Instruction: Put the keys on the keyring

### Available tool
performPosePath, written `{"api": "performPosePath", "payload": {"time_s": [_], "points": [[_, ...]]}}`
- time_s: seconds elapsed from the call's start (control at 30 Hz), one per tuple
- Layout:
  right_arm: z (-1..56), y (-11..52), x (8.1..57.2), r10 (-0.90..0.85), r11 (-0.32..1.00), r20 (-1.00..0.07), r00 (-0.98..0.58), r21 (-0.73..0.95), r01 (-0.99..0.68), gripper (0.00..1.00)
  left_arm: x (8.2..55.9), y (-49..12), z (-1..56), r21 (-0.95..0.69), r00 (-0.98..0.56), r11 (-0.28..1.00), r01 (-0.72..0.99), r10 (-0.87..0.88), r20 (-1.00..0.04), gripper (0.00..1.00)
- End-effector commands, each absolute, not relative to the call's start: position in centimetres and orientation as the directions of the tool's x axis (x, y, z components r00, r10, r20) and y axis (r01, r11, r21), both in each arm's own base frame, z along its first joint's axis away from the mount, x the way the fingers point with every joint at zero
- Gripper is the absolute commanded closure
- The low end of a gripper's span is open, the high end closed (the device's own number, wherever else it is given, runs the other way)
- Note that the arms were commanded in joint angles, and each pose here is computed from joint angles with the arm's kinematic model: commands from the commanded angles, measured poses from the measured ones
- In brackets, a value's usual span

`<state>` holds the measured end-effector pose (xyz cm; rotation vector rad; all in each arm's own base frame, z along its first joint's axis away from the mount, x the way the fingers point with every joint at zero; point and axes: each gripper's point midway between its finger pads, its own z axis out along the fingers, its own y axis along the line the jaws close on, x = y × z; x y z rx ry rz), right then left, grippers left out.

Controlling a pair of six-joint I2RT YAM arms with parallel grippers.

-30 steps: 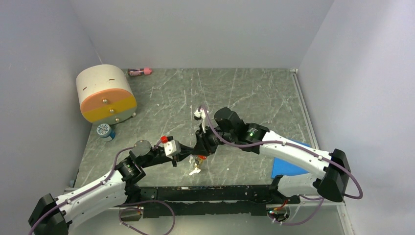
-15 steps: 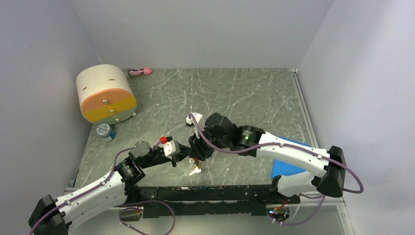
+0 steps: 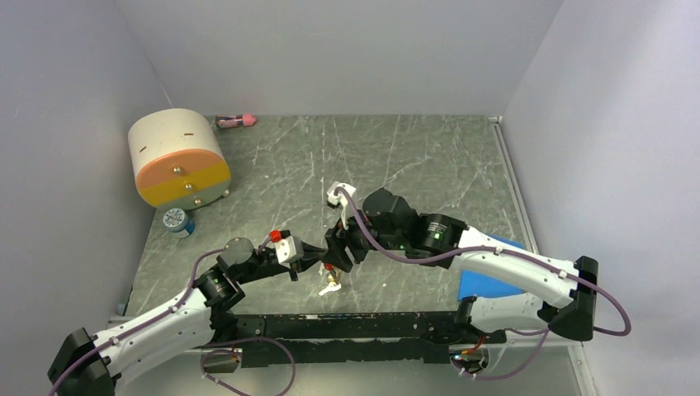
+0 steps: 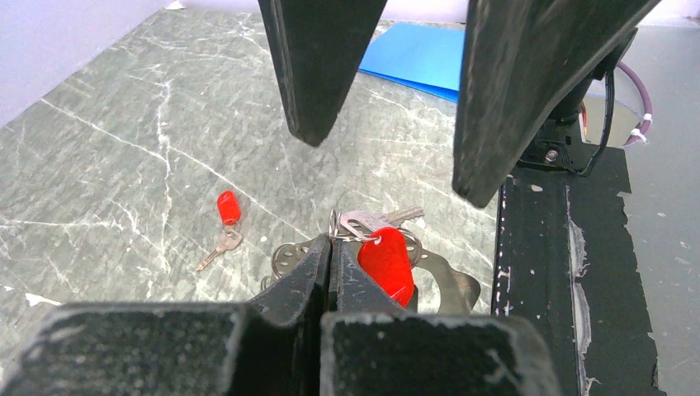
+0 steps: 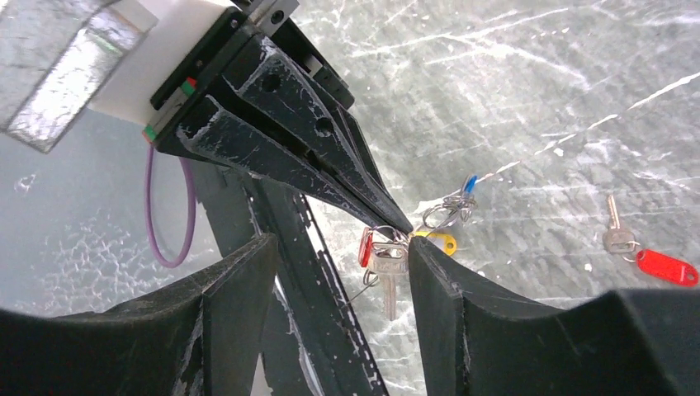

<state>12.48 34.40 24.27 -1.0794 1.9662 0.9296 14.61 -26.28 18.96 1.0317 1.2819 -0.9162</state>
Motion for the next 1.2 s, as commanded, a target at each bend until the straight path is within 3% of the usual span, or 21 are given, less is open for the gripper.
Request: {"api": "performPosePath", "payload": {"time_s": [0.0,0.23,0.73,1.17], "points": [[25.7,33.9,13.3,-0.321,0.432,-0.864,-0.387,0.230,-0.872,0.36,14.5,-26.5,19.9,0.104,0.113,0.288,0.952,-0.012,-0.994,0.98],[23.7,31.9,14.4,-0.285,0.502,-0.823,-0.491,0.309,-0.808,0.33,14.4,-26.6,20.0,0.103,0.112,0.285,0.953,-0.013,-0.994,0.97],[22.2,33.0,10.2,-0.214,0.224,-0.716,-0.664,0.626,-0.747,0.34,14.4,-26.6,20.2,0.098,0.108,0.284,0.954,-0.018,-0.994,0.97],[22.3,34.8,10.3,-0.185,0.171,-0.683,-0.707,0.686,-0.707,0.43,14.3,-26.3,20.3,0.099,0.109,0.290,0.952,-0.019,-0.994,0.98]]}}
